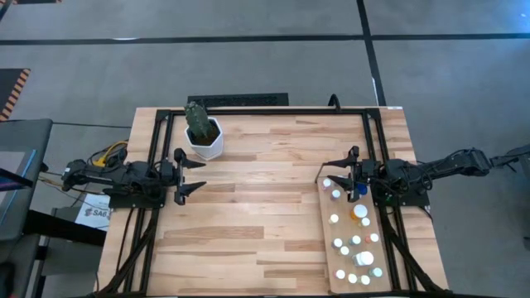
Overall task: Pick and place medicine bottles onto shelf by color
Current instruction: Return to Home Position
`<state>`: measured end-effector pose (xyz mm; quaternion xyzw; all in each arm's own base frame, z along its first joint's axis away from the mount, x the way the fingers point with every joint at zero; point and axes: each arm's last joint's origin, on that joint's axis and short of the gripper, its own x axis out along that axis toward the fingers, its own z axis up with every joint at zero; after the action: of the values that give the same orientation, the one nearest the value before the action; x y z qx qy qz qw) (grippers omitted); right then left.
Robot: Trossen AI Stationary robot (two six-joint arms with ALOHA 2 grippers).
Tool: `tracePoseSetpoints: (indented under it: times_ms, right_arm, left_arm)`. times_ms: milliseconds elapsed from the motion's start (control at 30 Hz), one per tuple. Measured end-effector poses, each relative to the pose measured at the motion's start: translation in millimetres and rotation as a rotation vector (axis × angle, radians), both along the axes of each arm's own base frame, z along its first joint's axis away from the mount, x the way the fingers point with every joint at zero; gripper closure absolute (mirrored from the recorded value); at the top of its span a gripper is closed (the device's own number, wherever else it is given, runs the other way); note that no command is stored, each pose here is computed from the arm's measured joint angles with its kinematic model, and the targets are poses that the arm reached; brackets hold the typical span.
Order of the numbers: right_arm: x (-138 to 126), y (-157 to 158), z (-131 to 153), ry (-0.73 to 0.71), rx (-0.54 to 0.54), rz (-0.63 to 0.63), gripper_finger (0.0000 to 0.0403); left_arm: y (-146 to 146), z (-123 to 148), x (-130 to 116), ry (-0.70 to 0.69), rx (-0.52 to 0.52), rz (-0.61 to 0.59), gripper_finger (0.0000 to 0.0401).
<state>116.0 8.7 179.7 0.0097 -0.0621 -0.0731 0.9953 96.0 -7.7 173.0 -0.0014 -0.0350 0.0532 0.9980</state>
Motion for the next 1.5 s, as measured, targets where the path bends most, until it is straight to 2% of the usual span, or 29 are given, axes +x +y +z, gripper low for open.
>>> tracePoseSetpoints:
  times_ms: [133, 1500]
  right_arm:
    - [0.0, 0.0, 0.0, 0.000, 0.000, 0.000, 0.0163]
    - [0.0, 0.0, 0.0, 0.000, 0.000, 0.000, 0.0163]
  left_arm:
    - [0.0, -0.1, 0.0, -0.003, -0.024, -0.001, 0.0113]
    - [-0.1, -0.5, 0.1, 0.000, -0.016, -0.002, 0.0113]
